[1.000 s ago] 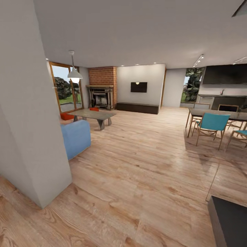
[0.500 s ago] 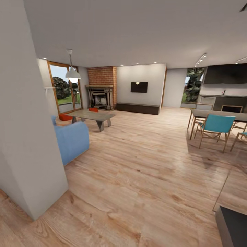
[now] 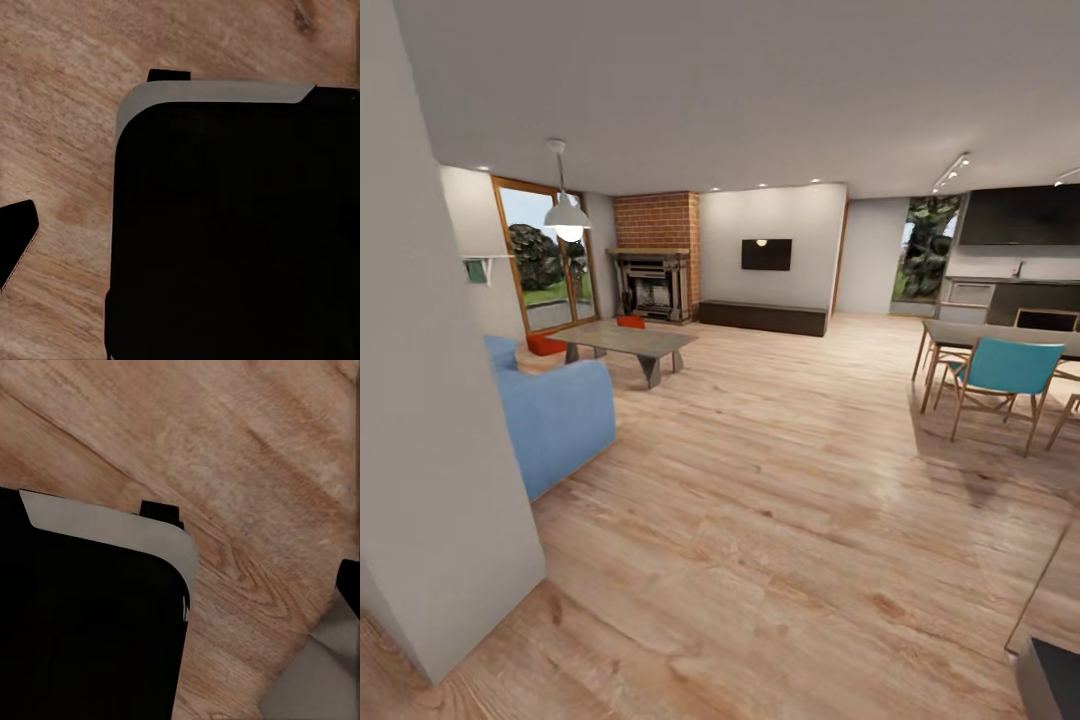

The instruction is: Move the two storage containers from the living room to the garage. In the garage, place one container on the floor and stack the other container on top of it (either order is fine).

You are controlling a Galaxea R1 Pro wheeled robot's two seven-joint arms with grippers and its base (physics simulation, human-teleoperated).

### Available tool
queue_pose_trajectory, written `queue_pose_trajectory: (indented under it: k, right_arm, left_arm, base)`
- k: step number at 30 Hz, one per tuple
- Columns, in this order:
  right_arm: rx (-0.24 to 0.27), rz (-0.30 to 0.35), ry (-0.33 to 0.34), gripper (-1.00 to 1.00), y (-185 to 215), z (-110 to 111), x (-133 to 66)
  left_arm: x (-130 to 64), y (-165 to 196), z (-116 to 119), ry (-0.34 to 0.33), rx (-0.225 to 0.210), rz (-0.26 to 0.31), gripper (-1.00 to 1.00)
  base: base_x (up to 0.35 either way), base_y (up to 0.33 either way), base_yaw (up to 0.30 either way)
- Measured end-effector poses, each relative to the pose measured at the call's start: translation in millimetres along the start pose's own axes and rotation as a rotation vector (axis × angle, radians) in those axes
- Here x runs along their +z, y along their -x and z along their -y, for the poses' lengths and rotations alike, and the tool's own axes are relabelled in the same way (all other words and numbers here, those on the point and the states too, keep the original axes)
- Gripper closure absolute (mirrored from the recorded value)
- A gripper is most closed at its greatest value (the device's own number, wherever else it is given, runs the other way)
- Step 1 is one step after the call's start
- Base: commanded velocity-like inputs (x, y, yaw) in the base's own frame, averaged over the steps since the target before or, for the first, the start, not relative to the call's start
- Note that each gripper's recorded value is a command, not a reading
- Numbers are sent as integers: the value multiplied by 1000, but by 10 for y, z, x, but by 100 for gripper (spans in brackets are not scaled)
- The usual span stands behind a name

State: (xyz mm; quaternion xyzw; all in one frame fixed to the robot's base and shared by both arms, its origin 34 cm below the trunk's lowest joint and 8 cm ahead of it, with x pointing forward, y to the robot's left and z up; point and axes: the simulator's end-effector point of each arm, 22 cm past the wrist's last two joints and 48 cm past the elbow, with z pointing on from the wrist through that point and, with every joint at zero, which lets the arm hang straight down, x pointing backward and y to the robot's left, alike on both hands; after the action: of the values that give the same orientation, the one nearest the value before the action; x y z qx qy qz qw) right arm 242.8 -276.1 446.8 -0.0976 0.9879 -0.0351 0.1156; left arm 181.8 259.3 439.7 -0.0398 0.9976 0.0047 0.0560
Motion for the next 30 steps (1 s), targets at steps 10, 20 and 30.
queue_pose_trajectory:
  k: [10,20,30]
  right_arm:
    - [0,-1,1,-100,-1,-10,0]
    - [0,-1,1,-100,-1,-11,0]
    - [0,-1,1,-100,0,-12,0]
  left_arm:
    - [0,-2,-2,0,0,0,-100]
    - [0,0,8,-1,0,0,-100]
    - [0,2,7,0,3,1,-100]
  base:
    - [321,0,0]
    - [321,0,0]
    - [321,0,0]
